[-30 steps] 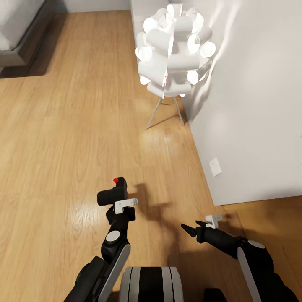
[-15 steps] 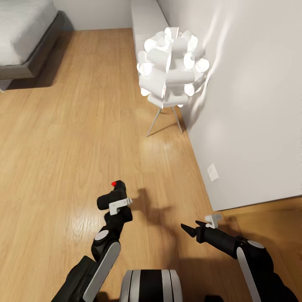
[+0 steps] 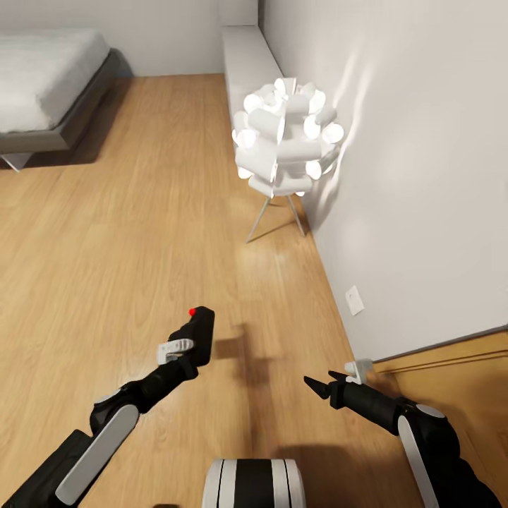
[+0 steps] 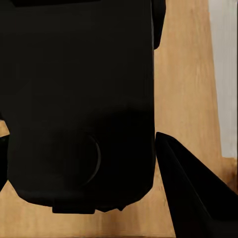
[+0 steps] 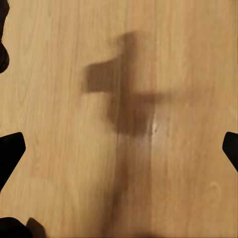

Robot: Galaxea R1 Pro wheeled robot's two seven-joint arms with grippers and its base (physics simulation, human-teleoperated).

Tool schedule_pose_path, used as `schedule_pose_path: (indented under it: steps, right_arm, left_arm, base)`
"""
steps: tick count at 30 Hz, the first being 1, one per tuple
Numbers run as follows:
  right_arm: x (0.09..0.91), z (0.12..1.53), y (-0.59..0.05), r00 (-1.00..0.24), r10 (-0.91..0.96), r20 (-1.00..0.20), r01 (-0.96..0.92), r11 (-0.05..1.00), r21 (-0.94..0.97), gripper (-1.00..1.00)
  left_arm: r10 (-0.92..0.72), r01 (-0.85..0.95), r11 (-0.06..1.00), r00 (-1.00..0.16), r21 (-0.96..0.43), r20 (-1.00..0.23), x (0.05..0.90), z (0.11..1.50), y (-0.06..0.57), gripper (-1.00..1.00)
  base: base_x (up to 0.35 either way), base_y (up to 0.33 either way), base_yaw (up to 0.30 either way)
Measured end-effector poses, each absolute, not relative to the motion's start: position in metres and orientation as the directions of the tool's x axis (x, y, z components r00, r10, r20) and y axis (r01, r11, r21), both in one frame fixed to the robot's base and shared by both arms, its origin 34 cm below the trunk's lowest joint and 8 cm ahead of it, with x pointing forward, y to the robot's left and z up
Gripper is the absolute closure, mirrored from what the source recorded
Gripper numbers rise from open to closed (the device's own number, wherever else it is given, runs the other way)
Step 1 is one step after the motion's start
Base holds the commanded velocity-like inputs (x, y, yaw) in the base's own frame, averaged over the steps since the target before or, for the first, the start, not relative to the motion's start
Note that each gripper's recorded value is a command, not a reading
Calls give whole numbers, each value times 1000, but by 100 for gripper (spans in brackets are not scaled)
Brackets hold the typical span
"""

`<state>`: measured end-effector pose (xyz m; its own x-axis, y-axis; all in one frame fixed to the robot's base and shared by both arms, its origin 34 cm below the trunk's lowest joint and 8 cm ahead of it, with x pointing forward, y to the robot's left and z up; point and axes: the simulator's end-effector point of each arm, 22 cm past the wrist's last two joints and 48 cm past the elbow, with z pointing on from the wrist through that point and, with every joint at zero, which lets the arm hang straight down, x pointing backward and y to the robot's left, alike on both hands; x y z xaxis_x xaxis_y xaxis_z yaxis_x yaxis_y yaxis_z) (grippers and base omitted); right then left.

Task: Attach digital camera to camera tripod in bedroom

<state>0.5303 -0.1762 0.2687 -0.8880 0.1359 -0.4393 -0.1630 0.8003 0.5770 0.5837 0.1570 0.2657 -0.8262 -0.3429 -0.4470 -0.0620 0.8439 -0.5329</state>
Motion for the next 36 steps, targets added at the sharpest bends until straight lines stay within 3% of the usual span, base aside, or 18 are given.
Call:
schedule_pose_path:
  steps: [36]
  right_arm:
    - [558, 339, -176, -814, 136, -564, -245, 801, 546, -100]
  left_arm:
    - [-377, 11, 791, -780, -612, -500, 603, 347, 175, 100]
  base:
    - [0, 0, 0]
